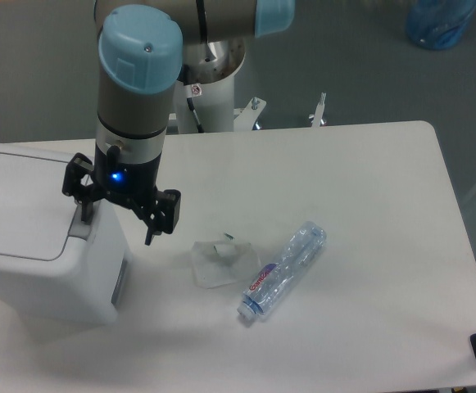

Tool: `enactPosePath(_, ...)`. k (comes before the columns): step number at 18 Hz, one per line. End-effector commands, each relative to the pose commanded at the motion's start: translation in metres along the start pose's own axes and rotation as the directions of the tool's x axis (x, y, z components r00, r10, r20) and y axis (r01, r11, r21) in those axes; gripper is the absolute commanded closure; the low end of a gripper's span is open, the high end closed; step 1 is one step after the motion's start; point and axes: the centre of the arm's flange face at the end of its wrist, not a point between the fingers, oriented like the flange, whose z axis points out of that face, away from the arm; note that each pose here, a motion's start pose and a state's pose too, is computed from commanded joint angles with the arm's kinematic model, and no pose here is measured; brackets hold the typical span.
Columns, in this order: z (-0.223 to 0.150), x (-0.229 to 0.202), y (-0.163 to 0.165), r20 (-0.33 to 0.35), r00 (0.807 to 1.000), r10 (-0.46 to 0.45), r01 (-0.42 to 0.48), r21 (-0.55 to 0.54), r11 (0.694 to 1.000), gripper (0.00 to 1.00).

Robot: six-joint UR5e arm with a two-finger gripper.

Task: Open the trash can
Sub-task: 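Lower the gripper fingers onto the bin lid's edge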

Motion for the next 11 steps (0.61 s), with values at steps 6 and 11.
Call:
enactPosePath(6,0.0027,0.002,-0.0009,-0.003,1.0,0.003,-0.003,-0.003,1.0,0.0)
enactPosePath(11,0.0055,0.0011,-0.0008,-0.005,1.0,0.002,-0.002,-0.009,1.0,0.0)
